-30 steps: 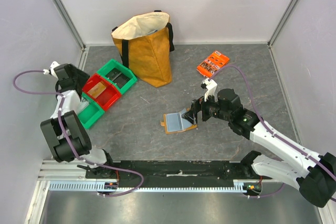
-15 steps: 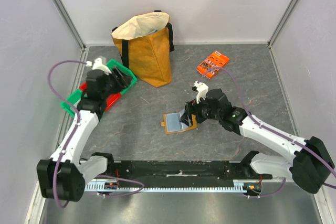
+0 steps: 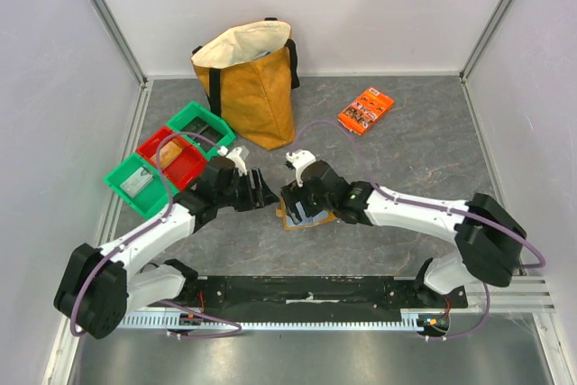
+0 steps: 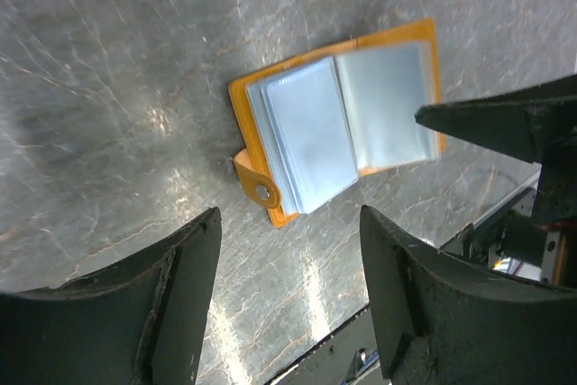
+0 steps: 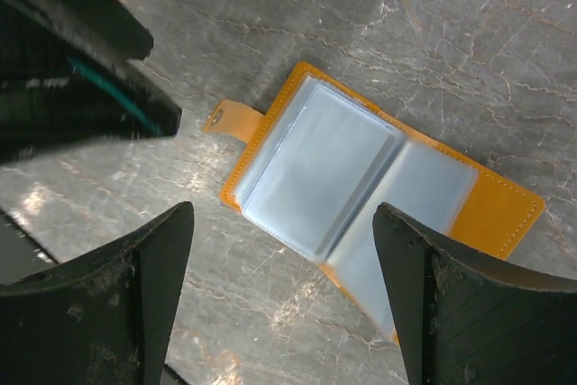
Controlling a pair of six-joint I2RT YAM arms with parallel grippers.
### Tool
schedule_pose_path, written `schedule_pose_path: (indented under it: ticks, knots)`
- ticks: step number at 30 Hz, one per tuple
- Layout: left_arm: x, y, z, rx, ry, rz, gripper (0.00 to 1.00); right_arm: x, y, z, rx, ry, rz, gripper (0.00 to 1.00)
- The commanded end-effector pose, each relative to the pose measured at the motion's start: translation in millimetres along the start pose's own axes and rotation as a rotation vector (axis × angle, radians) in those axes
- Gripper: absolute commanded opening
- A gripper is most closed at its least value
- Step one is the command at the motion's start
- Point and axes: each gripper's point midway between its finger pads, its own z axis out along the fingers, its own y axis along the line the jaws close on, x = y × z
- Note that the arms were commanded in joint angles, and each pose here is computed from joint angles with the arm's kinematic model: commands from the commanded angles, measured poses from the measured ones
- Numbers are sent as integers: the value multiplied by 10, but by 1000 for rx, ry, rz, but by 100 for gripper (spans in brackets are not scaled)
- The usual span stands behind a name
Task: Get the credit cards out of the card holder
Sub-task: Remove the credit card from the card holder.
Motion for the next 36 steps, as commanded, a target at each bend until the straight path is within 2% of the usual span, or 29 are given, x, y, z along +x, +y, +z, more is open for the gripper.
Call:
schedule_pose_path:
  ticks: [1,13,16,20,22,26,31,36]
  knots:
    - [74,-164,124,79,10,-8,69,-25,-158,162,151,-9,-45,87]
    - [372,11,370,64,86,4,56,249,-168,431,192,60,-36,80]
    - [381,31,384,68,69,-1,41,252,-112,443,171,65,-33,81]
    - [445,75,392,59,85,-3,26,287,-115,463,175,74,-39,82]
    - [465,91,389,56,89,-6,16,300,-132,474,185,80,-41,82]
    - [496,151,365,32,86,-6,2,356,-259,452,251,93,-49,82]
    - [527,214,334,5,90,-10,2,395,-462,365,352,95,-72,80]
    - [558,261,309,-16,96,-7,2,402,-584,282,401,90,-78,69]
